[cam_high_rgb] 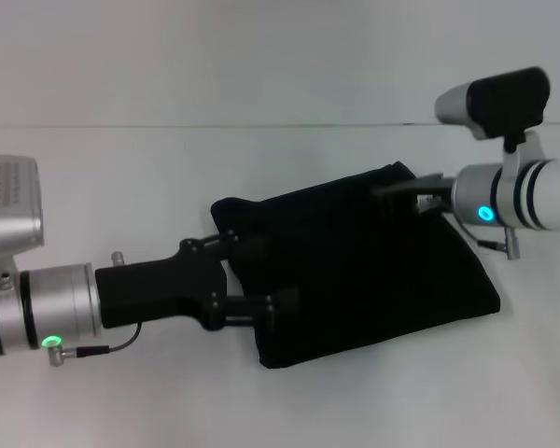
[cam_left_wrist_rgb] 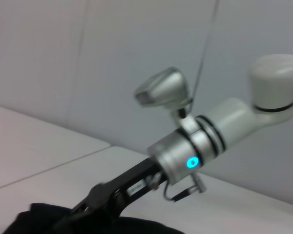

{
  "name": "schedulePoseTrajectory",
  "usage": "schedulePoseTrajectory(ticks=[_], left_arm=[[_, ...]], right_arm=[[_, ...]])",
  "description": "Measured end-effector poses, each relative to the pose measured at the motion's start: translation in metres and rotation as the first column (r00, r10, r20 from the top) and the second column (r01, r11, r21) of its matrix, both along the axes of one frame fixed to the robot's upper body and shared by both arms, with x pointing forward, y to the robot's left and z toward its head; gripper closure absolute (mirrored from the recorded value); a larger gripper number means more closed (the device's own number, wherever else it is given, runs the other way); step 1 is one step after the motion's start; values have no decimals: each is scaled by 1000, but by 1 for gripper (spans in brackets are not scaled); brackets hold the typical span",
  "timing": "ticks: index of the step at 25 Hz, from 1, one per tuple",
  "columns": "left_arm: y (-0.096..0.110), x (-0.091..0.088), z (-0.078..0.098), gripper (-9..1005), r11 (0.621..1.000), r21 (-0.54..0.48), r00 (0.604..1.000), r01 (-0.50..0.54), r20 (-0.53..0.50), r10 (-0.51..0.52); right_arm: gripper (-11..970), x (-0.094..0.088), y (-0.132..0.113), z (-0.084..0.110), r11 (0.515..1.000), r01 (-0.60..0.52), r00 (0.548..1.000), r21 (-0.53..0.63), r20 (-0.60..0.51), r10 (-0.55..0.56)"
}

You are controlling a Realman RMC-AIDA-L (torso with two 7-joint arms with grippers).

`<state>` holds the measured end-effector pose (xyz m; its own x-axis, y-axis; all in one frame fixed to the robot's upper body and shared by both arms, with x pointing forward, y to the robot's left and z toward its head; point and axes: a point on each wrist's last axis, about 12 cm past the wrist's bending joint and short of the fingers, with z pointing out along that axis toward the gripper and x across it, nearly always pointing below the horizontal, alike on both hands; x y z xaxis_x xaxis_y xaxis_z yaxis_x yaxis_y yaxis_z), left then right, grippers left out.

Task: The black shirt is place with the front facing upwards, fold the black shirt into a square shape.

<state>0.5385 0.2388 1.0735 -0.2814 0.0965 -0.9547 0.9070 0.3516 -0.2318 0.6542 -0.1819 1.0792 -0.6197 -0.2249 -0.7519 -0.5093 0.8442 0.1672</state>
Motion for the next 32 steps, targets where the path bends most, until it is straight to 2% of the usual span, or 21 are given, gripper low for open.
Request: schedulePoseTrajectory(ticks=[7, 13, 17, 20, 23, 29, 32], left_arm=[[-1, 18, 5, 48, 993, -17, 994, -114, -9, 113], [-1, 46, 10, 49, 968, 6, 947, -251, -203, 247], [2, 56, 14, 49, 954, 22, 897, -299, -334, 289], [4, 62, 15, 49, 944, 59, 839, -325, -443, 317], [6, 64, 15, 49, 938, 72, 802, -338, -499, 328], [4, 65, 14, 48, 934, 101, 749, -342, -571, 336], [0, 67, 15, 48, 934, 103, 732, -343, -593, 334]], right_arm=[[868, -1, -11, 25, 988, -15, 997, 156, 73, 3], [853, -10, -26, 40, 965, -62, 995, 254, 90, 40], [765, -20, -37, 49, 946, -144, 987, 290, 107, 118], [700, -29, -44, 56, 925, -225, 972, 306, 138, 191], [634, -38, -53, 62, 904, -297, 951, 308, 186, 249], [430, -53, -65, 73, 869, -411, 902, 274, 261, 344], [278, -59, -69, 82, 846, -465, 875, 260, 280, 395]])
